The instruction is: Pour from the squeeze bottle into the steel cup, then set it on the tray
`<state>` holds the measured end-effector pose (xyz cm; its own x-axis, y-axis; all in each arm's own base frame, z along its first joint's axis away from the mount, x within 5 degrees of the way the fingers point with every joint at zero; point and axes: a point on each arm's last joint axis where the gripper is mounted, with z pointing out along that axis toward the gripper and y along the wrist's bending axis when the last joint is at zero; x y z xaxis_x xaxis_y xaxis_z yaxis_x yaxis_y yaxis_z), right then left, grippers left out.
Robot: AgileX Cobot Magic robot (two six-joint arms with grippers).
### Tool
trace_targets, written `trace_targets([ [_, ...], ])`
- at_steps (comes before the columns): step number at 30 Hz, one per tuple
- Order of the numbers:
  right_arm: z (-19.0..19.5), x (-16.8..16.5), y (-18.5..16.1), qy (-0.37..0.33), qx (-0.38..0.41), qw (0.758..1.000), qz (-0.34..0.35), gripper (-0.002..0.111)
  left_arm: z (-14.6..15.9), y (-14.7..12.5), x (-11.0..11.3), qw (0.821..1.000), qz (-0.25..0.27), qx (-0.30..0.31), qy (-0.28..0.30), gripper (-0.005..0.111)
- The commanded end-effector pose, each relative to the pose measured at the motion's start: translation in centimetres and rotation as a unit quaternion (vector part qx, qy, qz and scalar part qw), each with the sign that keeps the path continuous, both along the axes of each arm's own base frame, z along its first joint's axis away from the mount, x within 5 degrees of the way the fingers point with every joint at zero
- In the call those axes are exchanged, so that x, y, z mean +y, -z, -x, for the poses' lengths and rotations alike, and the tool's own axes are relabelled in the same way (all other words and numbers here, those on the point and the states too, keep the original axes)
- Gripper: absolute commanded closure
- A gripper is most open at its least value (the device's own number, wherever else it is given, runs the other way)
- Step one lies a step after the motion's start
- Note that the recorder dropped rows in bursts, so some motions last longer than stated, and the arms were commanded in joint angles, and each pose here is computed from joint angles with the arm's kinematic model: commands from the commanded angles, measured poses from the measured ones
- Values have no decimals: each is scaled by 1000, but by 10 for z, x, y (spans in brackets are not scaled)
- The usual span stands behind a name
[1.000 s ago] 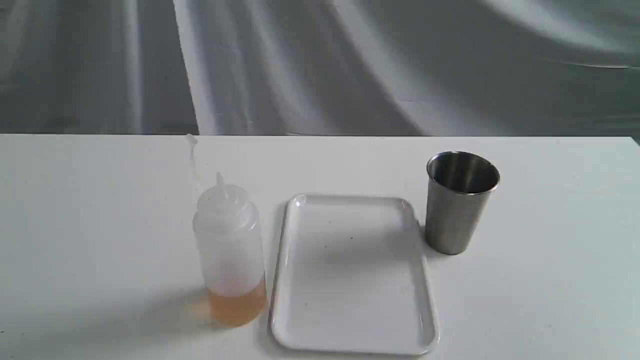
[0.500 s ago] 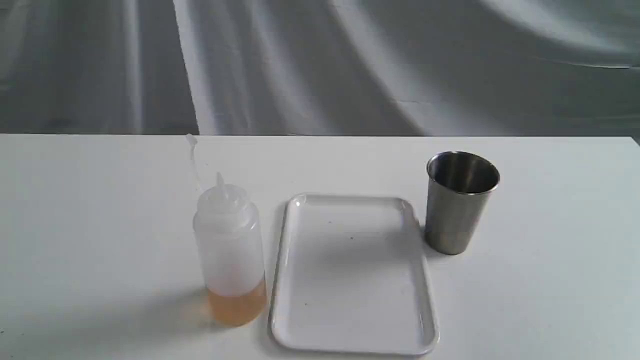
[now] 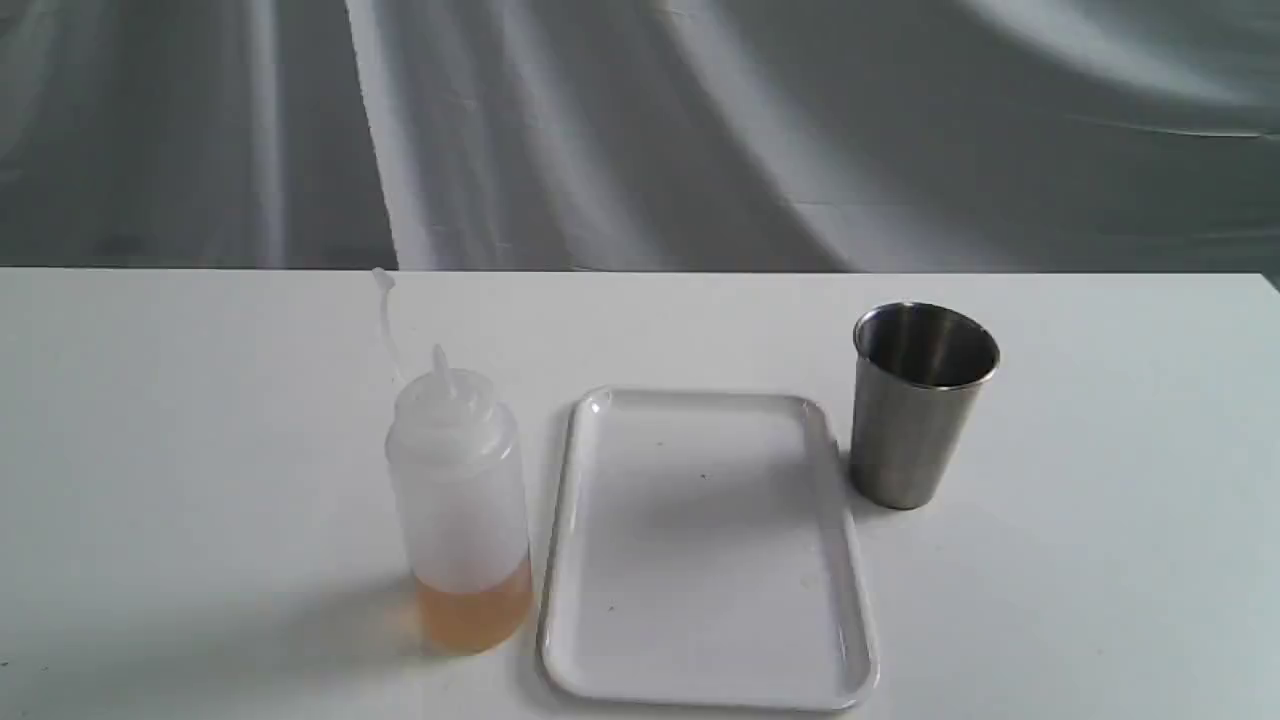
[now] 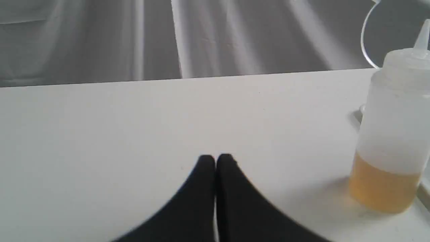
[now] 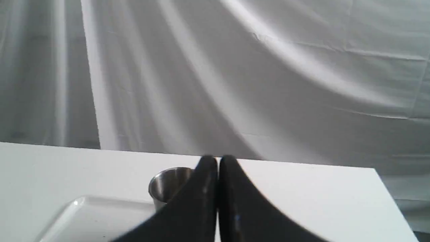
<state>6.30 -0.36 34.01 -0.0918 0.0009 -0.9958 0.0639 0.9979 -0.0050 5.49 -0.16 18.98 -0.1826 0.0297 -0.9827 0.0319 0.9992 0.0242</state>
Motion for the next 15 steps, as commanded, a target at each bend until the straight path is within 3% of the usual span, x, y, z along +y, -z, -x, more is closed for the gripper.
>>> trace_targets([
  [1,-10,0,-13,1,-18,999,-33,108,0,1,0,1000,3,-3,-1,107],
  [7,-34,1,-35,-19,-52,998,-34,108,0,1,0,1000,3,-3,-1,107],
  [15,-90,39,-47,-146,-28,989,19,108,0,1,0,1000,2,-3,-1,107],
])
